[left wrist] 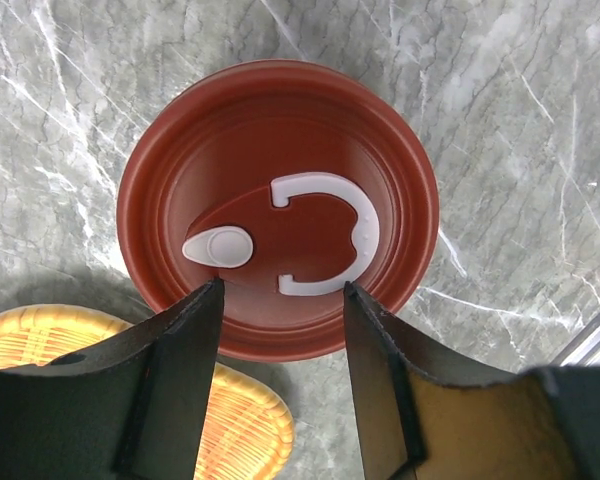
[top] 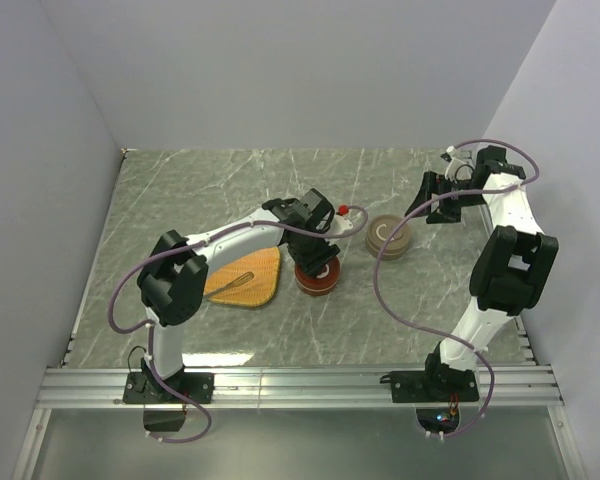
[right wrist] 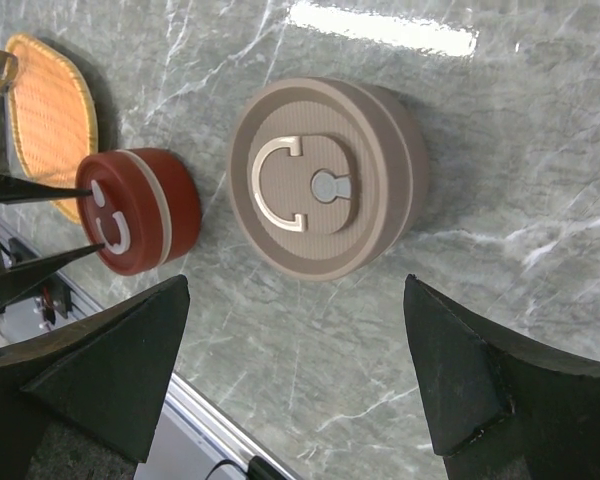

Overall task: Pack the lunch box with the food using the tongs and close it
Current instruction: Move the lunch box

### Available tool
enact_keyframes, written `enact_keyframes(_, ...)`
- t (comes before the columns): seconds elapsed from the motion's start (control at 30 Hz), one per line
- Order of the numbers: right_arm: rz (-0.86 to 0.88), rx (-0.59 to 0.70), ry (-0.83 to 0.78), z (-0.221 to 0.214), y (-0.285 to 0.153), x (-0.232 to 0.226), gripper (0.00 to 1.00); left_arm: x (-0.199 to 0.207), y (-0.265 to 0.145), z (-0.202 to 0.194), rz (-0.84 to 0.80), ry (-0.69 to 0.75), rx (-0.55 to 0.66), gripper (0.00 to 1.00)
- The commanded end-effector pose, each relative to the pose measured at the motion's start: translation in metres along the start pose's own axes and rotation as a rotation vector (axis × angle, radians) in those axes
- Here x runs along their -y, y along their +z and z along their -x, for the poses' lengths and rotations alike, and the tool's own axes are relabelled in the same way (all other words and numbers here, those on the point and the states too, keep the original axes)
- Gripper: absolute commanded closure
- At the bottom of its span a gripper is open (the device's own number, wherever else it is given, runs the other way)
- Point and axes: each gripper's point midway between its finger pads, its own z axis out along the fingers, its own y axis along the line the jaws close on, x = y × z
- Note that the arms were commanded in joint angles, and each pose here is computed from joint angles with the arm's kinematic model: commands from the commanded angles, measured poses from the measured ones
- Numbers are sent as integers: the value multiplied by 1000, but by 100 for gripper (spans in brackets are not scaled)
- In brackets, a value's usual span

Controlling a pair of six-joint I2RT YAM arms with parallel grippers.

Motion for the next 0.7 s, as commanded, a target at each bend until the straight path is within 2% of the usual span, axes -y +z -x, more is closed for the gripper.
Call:
enact_keyframes(0.0,-18,11,-53,13,-3,0,5,11,-5,-3,-27,-7,-30,44)
enact_keyframes(0.3,-7,-62,-78,14,20,10,6,18,-72,57,-67,-21,155,42)
enact_keyframes(0.57,35,-139,-86,9,50,23,7,-30,-78,63,-119,-170,192,43)
enact_keyframes(0.67,80,-180,-66,-1,65,28,10,-43,-79,61,-111,-189,194,44)
